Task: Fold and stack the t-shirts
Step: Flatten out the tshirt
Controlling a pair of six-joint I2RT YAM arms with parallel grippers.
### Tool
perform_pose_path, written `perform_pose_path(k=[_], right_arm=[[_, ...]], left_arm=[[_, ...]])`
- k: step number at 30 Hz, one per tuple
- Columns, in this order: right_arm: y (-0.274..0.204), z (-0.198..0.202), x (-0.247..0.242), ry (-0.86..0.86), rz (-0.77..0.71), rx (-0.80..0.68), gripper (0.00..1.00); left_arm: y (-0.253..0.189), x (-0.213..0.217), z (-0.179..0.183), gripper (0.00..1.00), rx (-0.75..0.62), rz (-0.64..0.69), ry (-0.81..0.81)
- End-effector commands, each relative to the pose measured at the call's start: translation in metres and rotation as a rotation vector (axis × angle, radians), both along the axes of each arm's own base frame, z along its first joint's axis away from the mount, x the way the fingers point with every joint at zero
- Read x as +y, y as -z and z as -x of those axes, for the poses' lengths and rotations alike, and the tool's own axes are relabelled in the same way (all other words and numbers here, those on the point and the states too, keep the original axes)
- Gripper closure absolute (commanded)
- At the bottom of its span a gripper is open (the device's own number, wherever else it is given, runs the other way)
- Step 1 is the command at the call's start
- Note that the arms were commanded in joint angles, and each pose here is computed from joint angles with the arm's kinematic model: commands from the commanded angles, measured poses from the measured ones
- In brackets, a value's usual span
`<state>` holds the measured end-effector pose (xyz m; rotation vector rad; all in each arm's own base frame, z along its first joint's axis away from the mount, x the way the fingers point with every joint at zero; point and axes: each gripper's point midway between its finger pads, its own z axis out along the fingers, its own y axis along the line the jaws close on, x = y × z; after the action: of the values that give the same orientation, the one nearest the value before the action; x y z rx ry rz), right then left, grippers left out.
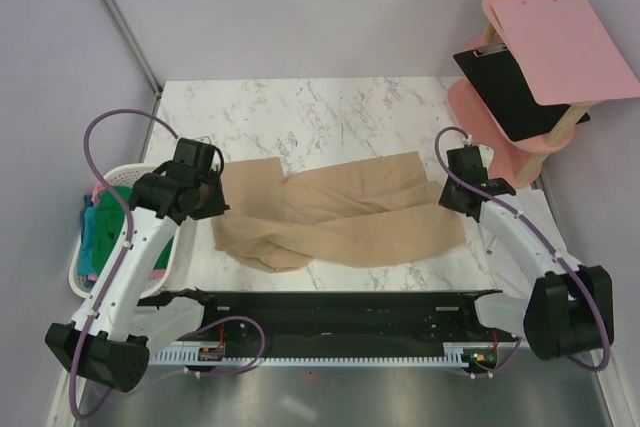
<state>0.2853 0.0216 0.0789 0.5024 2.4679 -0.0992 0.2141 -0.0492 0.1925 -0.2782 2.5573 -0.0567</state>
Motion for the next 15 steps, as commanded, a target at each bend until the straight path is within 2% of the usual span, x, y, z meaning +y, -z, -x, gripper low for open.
perform_pose_path(k=[1,7,10,15], right_arm=[[-0.058,-0.007,0.003,-0.009,-0.031,-0.132,1.00],[-0.128,-0.010,0.011,-0.060,-0.083,-0.322,1.00],[-0.156,-0.010,0.012,-0.086,-0.088,-0.398,1.00],[-0.195,-0.009,0.011,-0.102,-0.088,-0.503,1.00]], left_arm=[[-0.002,0.007,-0.007,0.98,-0.025,-0.046,0.006],[-0.038,0.012,-0.016,0.98,-0.118,-0.060,-0.002],[-0.081,0.015,-0.026,0.98,-0.201,-0.073,-0.001],[-0.122,0.024,-0.035,0.98,-0.257,-0.134,-0.005]])
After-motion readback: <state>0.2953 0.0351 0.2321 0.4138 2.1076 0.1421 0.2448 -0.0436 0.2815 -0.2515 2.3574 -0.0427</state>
